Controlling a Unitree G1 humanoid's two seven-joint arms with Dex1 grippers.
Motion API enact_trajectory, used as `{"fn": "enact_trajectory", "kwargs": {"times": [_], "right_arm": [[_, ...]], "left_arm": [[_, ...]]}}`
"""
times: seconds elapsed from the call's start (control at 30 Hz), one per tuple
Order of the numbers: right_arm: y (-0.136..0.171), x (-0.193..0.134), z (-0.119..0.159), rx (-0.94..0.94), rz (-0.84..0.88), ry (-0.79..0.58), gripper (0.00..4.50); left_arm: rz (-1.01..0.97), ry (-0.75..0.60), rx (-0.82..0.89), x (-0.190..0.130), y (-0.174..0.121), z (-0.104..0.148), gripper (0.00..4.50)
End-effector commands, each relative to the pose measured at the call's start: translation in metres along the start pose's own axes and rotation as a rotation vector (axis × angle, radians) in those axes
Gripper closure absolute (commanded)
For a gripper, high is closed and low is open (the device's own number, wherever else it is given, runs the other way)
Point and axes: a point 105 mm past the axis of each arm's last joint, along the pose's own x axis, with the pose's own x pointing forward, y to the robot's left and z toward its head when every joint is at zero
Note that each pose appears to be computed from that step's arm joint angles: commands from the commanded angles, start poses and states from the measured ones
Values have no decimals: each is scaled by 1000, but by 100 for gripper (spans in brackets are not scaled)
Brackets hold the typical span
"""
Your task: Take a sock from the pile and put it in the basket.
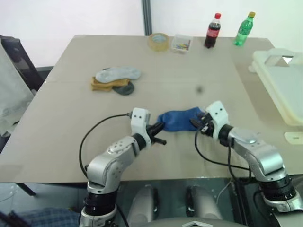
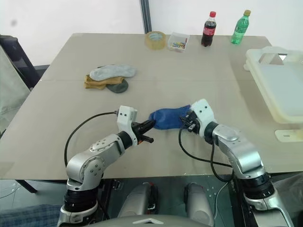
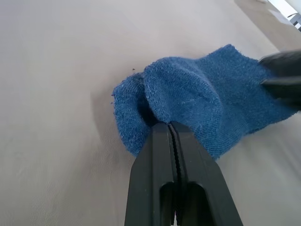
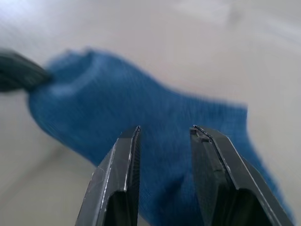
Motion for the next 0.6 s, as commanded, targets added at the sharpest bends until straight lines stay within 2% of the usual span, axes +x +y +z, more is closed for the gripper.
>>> {"fn": "enact_trajectory", "kwargs": {"times": [0.03,0.07,0.13,0.23,0.27,0.47,0.6], "right_arm": [[0,2,-20,-18,9,70,279],[0,3,-21,-20,8,74,279],[1,6,-19,-15,9,66,279],[3,9,-17,-14,9,57,279],[4,10,-18,-14,8,58,279],[8,11,-21,-18,4,65,279],[8,10,-21,-30,0,70,279]], "left_arm": [[-32,-33,-4,-2,-3,6,391],[-57,-26,-10,-3,-5,5,362],[-108,-4,-19,-6,-12,1,267],[-55,12,-7,-8,0,-1,107],[-25,15,-3,-9,7,-2,70],[36,26,-128,-8,31,-3,70],[39,71,-121,-4,37,-7,70]]}}
